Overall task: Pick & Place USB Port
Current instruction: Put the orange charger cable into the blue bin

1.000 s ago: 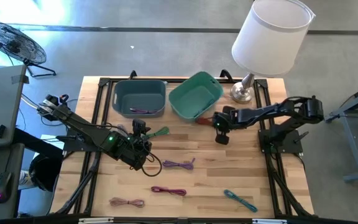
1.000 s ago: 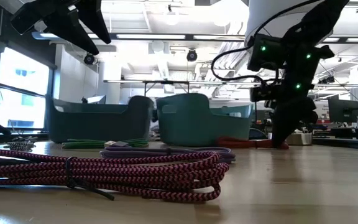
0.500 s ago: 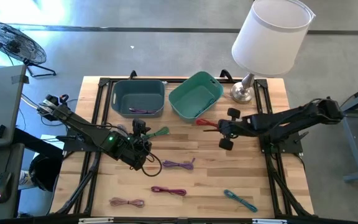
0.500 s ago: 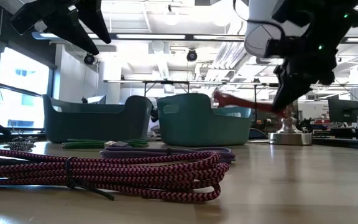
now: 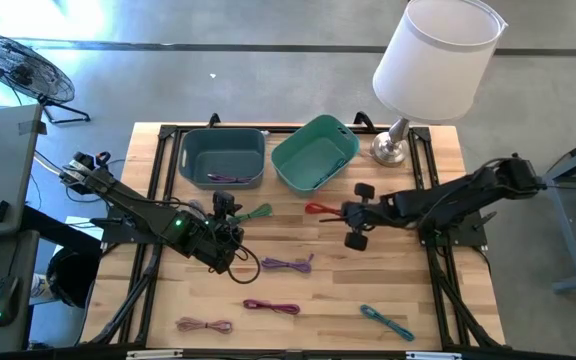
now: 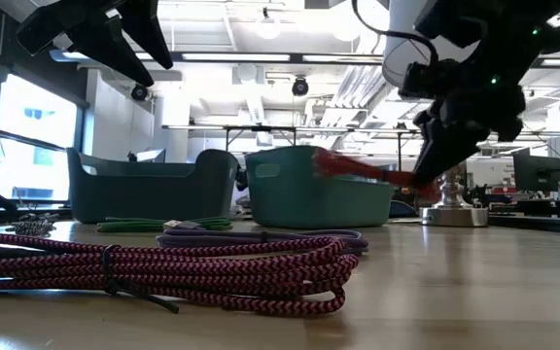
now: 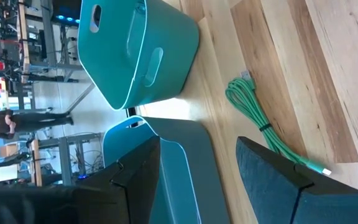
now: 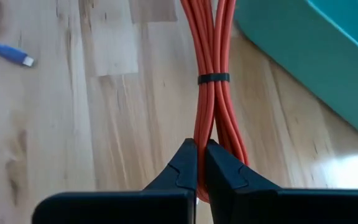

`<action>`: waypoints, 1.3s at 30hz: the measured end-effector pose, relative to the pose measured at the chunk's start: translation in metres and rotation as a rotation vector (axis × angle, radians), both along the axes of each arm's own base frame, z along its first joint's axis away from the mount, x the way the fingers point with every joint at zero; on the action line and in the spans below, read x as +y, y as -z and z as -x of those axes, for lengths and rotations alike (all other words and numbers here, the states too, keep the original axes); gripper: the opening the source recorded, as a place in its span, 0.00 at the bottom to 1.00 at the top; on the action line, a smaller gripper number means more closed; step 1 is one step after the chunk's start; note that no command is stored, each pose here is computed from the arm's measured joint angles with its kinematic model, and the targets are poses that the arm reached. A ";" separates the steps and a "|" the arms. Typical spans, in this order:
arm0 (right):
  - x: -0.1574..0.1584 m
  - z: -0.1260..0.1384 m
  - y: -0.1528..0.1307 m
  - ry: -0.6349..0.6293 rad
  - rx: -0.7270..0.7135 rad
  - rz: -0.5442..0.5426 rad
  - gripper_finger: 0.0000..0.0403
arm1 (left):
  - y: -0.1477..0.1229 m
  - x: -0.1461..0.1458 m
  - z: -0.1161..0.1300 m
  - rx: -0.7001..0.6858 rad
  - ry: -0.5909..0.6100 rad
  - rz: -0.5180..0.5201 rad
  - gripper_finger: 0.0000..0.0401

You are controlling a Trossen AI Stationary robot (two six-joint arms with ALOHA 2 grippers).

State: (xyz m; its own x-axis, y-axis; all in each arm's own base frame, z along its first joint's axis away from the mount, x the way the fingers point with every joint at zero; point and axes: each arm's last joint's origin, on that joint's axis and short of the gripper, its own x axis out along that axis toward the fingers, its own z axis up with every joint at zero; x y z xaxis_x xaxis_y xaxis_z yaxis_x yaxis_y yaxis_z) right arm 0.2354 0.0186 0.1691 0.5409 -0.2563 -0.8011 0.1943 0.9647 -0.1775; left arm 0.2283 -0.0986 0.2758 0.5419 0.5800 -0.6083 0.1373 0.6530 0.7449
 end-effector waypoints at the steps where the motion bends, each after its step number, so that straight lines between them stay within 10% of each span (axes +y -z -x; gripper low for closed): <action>1: -0.001 -0.003 0.002 -0.014 0.013 0.014 0.01 | 0.000 0.000 0.000 0.000 0.000 0.000 0.51; 15: -0.039 -0.057 -0.026 -0.004 0.020 0.161 0.01 | 0.001 -0.001 0.000 0.018 0.011 0.057 0.51; 39: -0.102 -0.059 -0.040 0.102 -0.050 0.204 0.01 | 0.002 -0.002 0.000 0.013 0.000 0.082 0.51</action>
